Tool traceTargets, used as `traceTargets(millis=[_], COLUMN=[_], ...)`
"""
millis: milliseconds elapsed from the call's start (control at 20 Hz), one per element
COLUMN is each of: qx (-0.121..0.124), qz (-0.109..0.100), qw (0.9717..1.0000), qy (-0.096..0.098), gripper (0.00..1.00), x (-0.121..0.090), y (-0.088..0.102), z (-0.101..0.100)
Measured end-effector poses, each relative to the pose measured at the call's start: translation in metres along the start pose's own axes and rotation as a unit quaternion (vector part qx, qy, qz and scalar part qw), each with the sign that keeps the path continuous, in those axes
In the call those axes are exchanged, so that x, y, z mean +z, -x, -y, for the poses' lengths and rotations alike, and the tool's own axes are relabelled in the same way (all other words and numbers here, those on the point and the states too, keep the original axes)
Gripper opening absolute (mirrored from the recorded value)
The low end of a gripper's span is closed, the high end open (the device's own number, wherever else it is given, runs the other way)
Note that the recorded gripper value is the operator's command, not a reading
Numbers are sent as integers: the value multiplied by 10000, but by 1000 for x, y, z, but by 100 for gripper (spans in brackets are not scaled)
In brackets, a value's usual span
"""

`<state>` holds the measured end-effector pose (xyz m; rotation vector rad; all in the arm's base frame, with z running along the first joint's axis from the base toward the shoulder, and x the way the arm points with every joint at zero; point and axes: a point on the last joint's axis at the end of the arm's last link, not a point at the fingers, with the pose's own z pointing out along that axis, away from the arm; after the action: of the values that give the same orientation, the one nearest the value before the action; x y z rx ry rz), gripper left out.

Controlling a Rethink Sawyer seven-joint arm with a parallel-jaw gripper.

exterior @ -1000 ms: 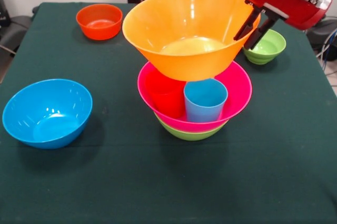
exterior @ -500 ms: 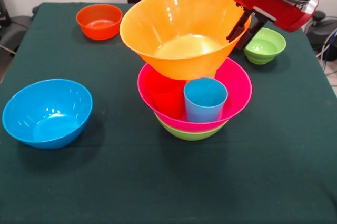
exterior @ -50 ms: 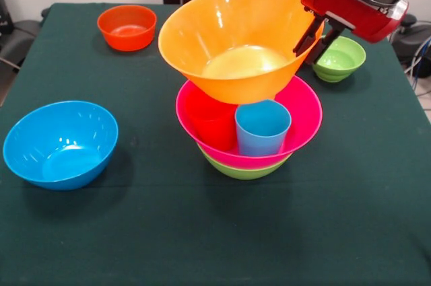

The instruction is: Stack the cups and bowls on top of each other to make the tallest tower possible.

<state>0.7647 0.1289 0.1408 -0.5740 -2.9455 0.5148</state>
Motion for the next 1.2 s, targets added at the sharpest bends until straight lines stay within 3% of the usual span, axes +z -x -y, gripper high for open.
traceTargets(millis=[850,1200], qx=[-18,-106], qz=[29,79], qw=[9999,9999], qy=[99,-102], gripper=[0,0], x=[0,6], y=[0,-1], z=[-4,2])
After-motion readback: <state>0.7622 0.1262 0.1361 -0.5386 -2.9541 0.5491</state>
